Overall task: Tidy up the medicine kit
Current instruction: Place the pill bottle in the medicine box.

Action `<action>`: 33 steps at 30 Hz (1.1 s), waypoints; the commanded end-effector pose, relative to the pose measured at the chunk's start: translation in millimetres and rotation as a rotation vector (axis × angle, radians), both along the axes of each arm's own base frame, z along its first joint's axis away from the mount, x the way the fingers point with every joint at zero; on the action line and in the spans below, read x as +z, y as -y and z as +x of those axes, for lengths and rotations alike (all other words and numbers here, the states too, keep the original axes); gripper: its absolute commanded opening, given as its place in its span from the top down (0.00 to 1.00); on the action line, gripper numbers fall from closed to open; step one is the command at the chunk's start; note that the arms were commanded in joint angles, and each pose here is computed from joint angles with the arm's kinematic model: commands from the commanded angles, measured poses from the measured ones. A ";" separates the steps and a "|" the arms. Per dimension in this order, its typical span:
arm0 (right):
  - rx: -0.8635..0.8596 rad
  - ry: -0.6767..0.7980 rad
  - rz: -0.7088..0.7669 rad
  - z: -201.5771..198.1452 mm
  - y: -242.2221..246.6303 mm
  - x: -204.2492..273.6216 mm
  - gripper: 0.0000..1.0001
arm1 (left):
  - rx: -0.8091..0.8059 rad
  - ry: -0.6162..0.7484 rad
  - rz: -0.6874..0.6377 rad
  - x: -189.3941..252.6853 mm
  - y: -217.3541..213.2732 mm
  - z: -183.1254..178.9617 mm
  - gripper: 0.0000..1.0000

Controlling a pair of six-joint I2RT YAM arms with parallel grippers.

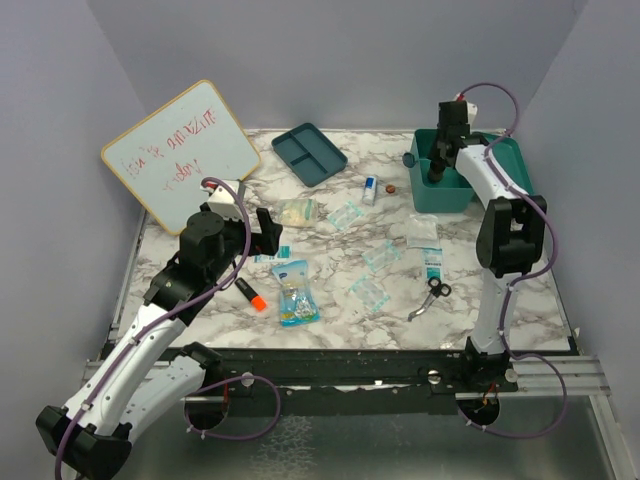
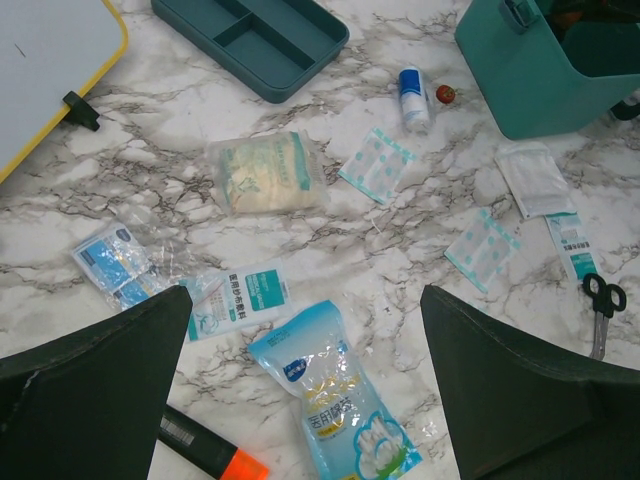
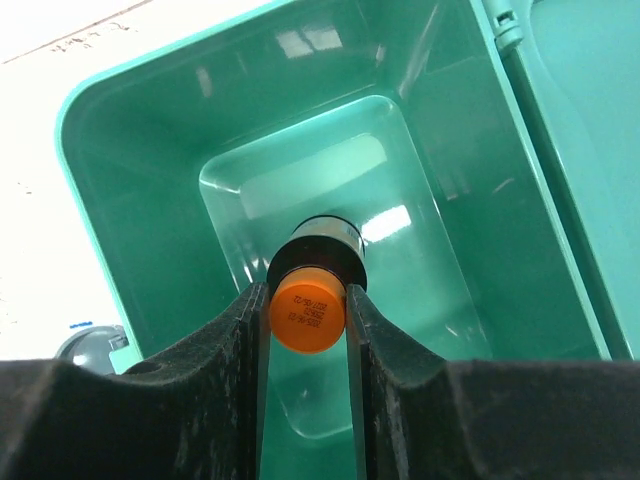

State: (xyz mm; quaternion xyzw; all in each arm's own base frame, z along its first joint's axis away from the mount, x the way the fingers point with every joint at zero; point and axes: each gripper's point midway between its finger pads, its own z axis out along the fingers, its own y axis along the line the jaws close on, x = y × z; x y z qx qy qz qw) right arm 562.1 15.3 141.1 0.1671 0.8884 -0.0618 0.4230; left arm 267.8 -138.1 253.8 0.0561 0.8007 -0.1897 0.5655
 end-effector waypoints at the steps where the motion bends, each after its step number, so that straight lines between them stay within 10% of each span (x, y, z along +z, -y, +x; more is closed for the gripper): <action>1: 0.061 0.122 0.049 26.0 -4.5 10.4 0.99 | -0.028 0.012 0.003 -1.0 3.4 -3.4 0.01; 10: 0.146 0.159 0.042 28.4 -11.2 -18.2 0.97 | -0.024 0.013 0.007 -1.4 2.5 -3.2 0.01; 25: 0.074 0.010 -0.017 -12.5 7.6 -14.5 0.40 | -0.022 0.003 0.014 -4.3 3.1 -1.4 0.01; 33: 0.090 0.084 -0.047 -7.4 9.9 31.2 0.40 | -0.024 -0.007 0.017 -7.9 4.1 -0.5 0.01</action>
